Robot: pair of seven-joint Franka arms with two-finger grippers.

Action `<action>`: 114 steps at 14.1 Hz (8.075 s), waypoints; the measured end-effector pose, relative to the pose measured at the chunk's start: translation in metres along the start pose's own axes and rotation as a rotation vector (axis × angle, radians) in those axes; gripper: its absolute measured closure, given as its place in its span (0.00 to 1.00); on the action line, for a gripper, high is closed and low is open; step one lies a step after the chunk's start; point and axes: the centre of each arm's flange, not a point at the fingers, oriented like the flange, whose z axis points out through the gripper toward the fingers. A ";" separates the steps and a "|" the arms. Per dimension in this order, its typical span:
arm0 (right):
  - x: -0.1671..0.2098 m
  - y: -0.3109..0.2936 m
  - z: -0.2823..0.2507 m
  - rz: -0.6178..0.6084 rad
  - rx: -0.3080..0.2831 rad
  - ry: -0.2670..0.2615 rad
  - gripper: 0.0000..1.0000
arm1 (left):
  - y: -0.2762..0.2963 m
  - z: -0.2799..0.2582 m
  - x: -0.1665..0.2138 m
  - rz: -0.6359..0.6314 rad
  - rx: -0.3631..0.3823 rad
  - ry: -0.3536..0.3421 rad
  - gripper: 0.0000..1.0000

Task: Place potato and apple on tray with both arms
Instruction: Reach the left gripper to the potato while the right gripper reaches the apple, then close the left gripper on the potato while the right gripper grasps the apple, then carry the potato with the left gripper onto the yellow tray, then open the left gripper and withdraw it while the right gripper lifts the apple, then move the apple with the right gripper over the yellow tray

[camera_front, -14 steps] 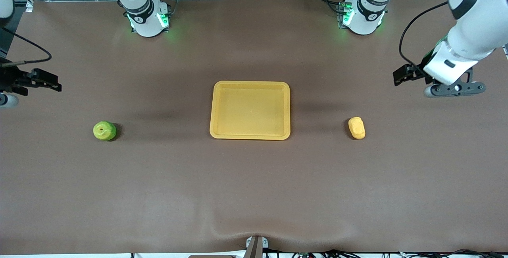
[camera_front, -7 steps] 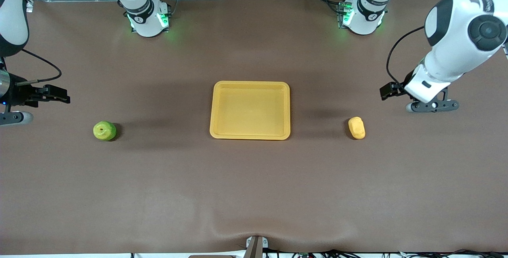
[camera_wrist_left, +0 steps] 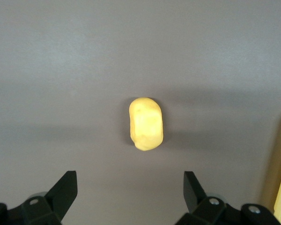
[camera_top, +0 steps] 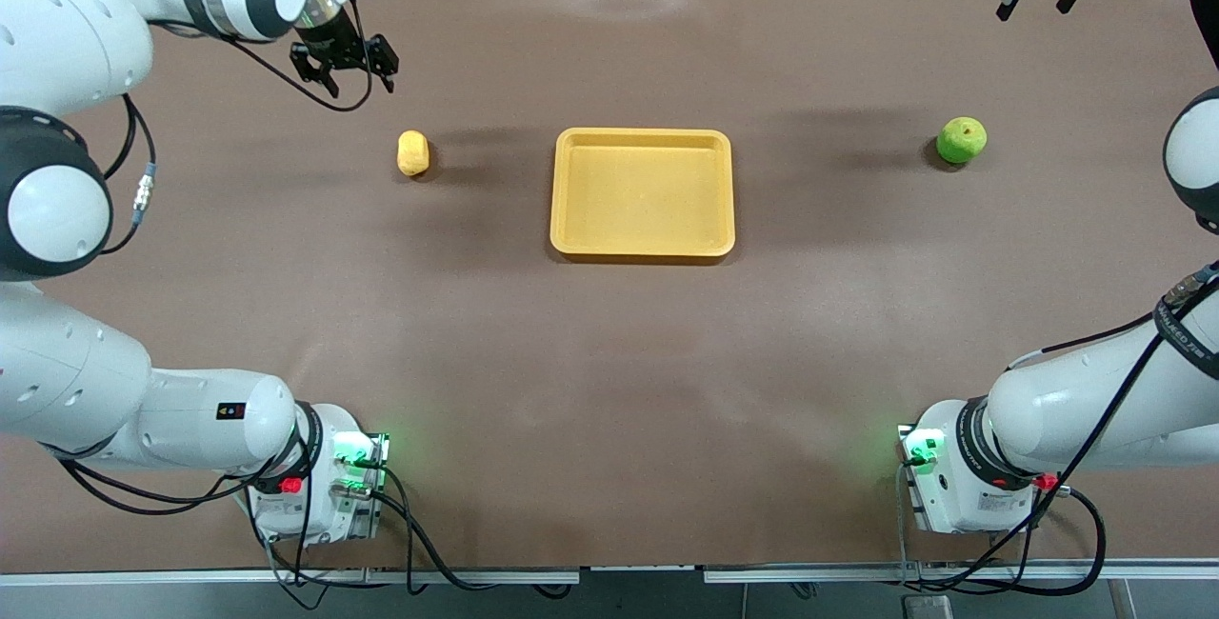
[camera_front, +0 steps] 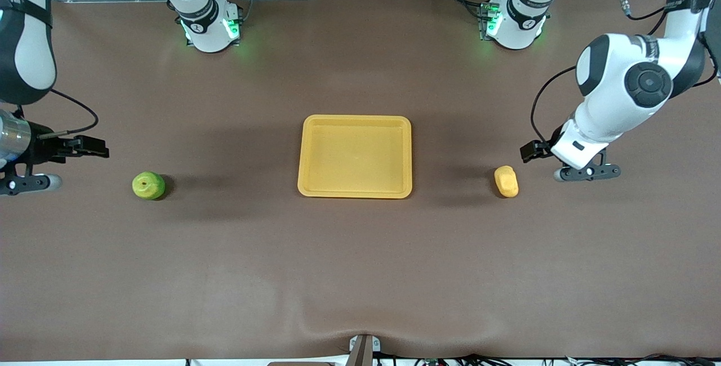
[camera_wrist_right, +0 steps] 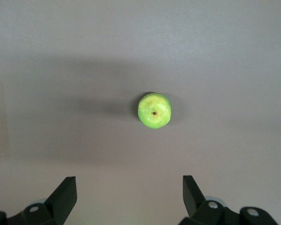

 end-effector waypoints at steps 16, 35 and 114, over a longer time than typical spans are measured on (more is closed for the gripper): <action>0.047 0.019 0.152 0.015 -0.009 -0.002 0.00 | 0.005 0.141 0.004 -0.099 -0.053 0.004 0.00; 0.040 0.043 0.244 0.190 0.006 -0.060 0.00 | 0.040 0.130 0.020 -0.058 -0.087 0.040 0.48; 0.011 -0.445 0.224 0.372 0.022 -0.067 0.15 | -0.025 -0.288 -0.037 0.132 0.096 -0.009 0.00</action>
